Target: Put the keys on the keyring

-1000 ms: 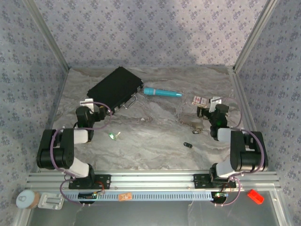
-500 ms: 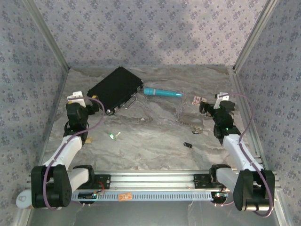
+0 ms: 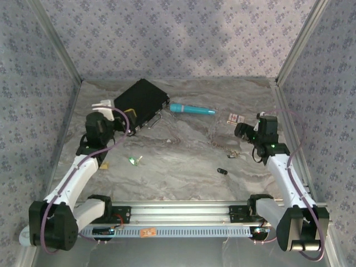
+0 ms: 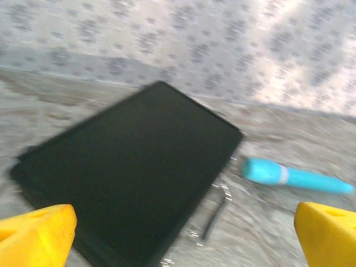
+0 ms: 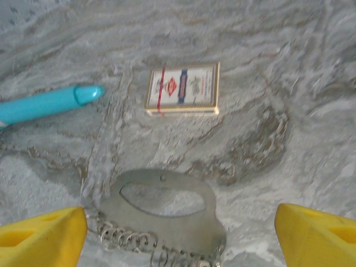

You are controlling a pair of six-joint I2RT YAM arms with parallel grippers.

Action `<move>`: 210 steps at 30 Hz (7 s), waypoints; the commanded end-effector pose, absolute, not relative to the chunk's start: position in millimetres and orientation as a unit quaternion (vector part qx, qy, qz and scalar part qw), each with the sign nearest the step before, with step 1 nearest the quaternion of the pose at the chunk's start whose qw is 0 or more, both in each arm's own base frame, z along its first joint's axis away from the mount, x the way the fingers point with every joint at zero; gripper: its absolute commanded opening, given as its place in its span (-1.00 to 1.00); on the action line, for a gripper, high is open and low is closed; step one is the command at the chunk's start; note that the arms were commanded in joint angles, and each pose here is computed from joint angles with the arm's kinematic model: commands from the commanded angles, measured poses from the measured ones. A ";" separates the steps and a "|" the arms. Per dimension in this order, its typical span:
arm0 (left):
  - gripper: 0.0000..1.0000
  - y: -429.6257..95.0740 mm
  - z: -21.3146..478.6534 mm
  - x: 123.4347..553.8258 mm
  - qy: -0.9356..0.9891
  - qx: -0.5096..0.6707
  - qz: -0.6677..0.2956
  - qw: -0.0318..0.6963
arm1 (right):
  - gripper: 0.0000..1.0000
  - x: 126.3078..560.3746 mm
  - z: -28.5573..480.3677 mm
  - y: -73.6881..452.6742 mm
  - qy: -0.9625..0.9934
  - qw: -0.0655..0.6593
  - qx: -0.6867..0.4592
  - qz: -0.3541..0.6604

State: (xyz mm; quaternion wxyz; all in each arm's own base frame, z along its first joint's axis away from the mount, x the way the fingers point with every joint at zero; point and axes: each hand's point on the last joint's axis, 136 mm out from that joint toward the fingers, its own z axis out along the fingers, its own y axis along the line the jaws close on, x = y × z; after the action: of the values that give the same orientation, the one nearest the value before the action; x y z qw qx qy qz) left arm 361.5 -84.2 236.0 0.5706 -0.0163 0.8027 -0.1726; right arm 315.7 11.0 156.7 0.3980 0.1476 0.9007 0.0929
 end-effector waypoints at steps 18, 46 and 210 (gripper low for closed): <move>0.96 -276.4 173.8 320.0 0.862 0.120 -0.282 0.404 | 0.60 345.3 90.3 78.5 0.960 0.218 0.091 0.148; 0.93 -270.9 158.2 310.2 0.867 0.094 -0.280 0.402 | -0.24 354.8 57.1 155.6 0.973 0.077 -0.210 -0.055; 0.02 -307.4 166.9 164.3 0.578 0.536 -0.346 0.508 | -1.00 252.2 182.8 333.4 0.776 0.319 -0.457 0.295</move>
State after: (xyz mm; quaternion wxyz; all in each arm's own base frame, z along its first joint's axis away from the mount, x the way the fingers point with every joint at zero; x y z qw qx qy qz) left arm 170.9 -299.1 151.6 0.5003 0.5176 0.6088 -0.3333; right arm 249.9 328.2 176.2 0.3096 -0.4546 0.7813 0.2952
